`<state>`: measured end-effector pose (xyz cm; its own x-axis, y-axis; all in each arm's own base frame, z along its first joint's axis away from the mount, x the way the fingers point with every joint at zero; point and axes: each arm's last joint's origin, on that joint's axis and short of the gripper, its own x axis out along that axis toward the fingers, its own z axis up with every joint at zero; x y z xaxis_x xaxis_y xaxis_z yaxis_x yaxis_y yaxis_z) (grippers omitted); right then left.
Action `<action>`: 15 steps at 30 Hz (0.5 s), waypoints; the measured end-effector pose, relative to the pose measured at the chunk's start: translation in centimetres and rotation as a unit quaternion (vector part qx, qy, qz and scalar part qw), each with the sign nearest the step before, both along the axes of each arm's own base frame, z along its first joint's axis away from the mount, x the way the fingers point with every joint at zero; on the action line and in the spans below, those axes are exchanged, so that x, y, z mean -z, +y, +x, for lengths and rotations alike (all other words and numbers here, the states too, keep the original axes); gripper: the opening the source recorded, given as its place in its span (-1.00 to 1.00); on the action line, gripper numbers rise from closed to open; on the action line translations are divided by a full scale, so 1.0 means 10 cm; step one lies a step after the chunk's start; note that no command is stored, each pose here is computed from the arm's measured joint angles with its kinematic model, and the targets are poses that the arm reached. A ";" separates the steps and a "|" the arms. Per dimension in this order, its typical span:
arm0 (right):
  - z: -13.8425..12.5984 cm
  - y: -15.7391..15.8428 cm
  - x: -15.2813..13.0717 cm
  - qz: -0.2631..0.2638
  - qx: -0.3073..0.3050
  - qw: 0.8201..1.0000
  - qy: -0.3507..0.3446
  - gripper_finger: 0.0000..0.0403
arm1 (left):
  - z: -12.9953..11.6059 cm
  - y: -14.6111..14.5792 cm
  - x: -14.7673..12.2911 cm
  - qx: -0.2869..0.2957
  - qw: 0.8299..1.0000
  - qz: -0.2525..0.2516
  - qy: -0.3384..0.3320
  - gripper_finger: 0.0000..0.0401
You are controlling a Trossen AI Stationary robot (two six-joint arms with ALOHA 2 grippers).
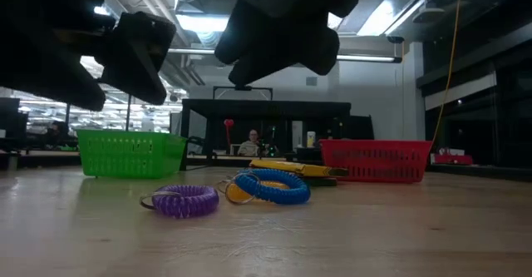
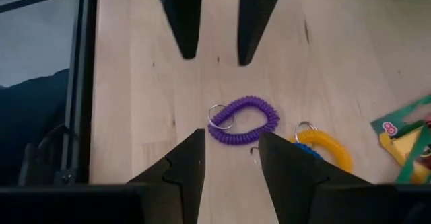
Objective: Pick & Place Office Desk Supplies
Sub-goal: Put the violet spring keychain into the black bin
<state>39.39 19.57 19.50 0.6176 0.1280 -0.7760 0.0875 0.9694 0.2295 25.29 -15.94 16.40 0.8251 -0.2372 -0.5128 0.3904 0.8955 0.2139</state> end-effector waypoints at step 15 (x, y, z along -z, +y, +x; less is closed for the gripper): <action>0.09 -0.27 -0.14 -0.059 0.007 0.998 -0.034 -0.31 | -0.01 0.01 0.01 -0.009 1.000 0.004 0.003 -0.02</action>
